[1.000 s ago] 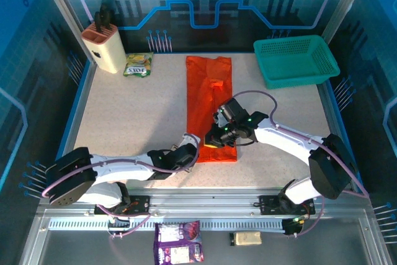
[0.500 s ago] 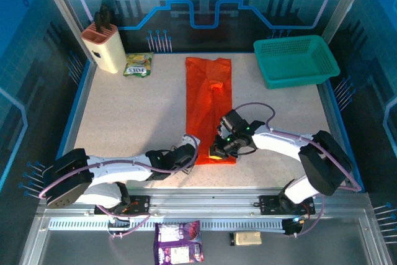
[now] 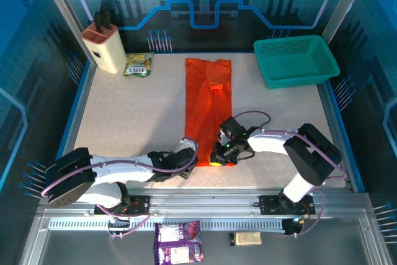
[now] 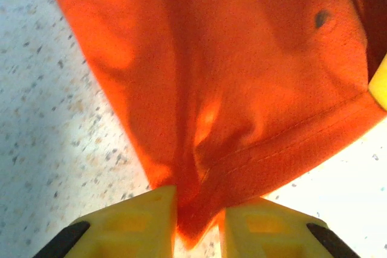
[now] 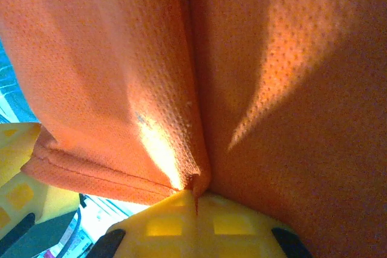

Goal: Fold the inside-out t-shirt

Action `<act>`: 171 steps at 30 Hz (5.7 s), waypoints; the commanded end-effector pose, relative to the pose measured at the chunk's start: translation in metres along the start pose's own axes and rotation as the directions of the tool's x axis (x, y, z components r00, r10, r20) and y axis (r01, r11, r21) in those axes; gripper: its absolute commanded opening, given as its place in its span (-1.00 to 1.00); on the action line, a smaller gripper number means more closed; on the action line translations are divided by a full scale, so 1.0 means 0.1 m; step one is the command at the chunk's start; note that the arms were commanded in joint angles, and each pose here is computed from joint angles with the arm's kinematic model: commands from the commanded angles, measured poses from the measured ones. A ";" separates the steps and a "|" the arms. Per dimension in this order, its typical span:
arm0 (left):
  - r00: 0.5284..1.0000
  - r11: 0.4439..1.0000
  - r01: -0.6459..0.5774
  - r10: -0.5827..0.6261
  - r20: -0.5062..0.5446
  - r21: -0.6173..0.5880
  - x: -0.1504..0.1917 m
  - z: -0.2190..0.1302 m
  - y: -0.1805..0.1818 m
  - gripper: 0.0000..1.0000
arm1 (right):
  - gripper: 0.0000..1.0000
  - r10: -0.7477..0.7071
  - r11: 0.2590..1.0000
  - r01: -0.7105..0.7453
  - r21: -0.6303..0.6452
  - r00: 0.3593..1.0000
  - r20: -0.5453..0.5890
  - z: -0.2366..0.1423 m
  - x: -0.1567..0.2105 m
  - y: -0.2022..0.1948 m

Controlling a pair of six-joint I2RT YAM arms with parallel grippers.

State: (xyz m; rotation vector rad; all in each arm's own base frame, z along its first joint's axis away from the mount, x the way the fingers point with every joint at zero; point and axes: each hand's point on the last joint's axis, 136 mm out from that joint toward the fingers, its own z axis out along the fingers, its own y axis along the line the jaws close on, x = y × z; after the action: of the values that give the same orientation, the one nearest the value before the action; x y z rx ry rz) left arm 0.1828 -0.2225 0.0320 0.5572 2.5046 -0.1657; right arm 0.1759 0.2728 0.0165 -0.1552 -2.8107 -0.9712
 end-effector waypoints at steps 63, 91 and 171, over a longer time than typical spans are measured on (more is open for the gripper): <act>0.721 0.845 0.516 -0.339 -0.605 0.141 0.18 0.33 -0.26 -0.91 | -0.78 -0.048 0.992 0.057 -0.109 0.995 0.083 -0.21 -1.15 0.43; 0.836 0.737 0.504 -0.286 -0.468 0.451 -0.83 0.06 -0.79 -0.74 | -0.69 -0.061 0.998 0.060 0.027 0.997 0.048 -0.72 -0.12 -0.20; 0.678 0.700 0.697 -0.573 -0.462 0.156 0.04 -0.08 0.06 0.00 | -0.91 0.002 0.986 -0.004 0.165 1.000 0.009 -0.59 0.03 -0.76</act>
State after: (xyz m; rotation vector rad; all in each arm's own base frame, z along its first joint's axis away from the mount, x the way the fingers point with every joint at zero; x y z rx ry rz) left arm 0.1738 -0.1945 0.0307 -0.2737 3.0049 -0.6616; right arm 0.1700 0.1773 0.0148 -0.1428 -2.9022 -0.7409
